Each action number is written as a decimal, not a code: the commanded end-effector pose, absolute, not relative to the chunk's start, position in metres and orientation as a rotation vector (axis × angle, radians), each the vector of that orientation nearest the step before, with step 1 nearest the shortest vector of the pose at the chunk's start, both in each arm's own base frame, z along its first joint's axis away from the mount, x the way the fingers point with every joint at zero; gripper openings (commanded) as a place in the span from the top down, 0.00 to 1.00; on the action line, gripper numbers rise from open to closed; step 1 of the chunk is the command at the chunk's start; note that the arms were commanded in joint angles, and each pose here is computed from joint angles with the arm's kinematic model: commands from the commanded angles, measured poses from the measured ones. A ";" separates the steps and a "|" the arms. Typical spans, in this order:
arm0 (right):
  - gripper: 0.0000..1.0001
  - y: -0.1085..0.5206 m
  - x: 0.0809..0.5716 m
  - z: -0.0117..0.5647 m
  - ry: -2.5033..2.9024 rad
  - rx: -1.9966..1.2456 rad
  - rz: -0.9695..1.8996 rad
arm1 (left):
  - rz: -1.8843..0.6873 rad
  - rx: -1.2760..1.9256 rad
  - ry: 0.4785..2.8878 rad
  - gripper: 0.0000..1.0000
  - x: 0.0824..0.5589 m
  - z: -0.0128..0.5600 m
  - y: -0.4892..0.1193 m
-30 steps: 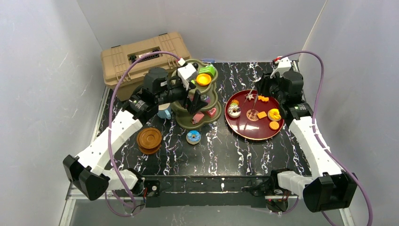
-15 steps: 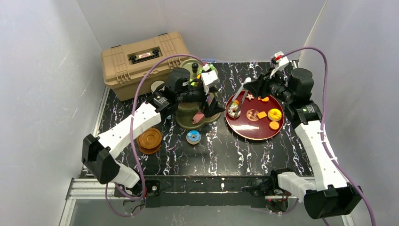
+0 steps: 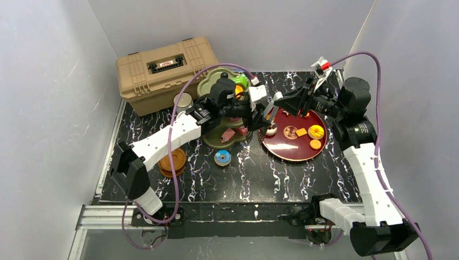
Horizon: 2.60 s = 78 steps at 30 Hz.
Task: Serve the afternoon tea
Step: Adjust the clamp.
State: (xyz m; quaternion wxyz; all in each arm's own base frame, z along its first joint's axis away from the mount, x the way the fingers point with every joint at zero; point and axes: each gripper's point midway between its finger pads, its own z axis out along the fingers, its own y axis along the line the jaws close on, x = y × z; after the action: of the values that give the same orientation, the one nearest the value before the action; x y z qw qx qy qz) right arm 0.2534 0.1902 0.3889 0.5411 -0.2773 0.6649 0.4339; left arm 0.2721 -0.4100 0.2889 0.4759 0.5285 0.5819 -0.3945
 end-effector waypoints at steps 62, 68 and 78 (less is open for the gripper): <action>0.16 0.196 0.303 0.353 1.852 0.026 0.966 | -0.348 1.086 1.315 1.00 0.330 0.323 -0.424; 0.43 0.196 0.310 0.354 1.837 0.039 0.954 | -0.357 1.111 1.299 1.00 0.324 0.322 -0.428; 0.59 0.191 0.311 0.342 1.853 0.037 0.909 | -0.488 1.154 1.278 0.46 0.299 0.323 -0.438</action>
State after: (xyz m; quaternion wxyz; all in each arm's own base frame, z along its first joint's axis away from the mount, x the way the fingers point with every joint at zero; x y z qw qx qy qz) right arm 0.3128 0.1874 0.3213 0.4889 0.0300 0.7905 0.3676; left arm 0.3322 -0.4185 0.2797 0.6056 0.4975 0.6054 -0.1388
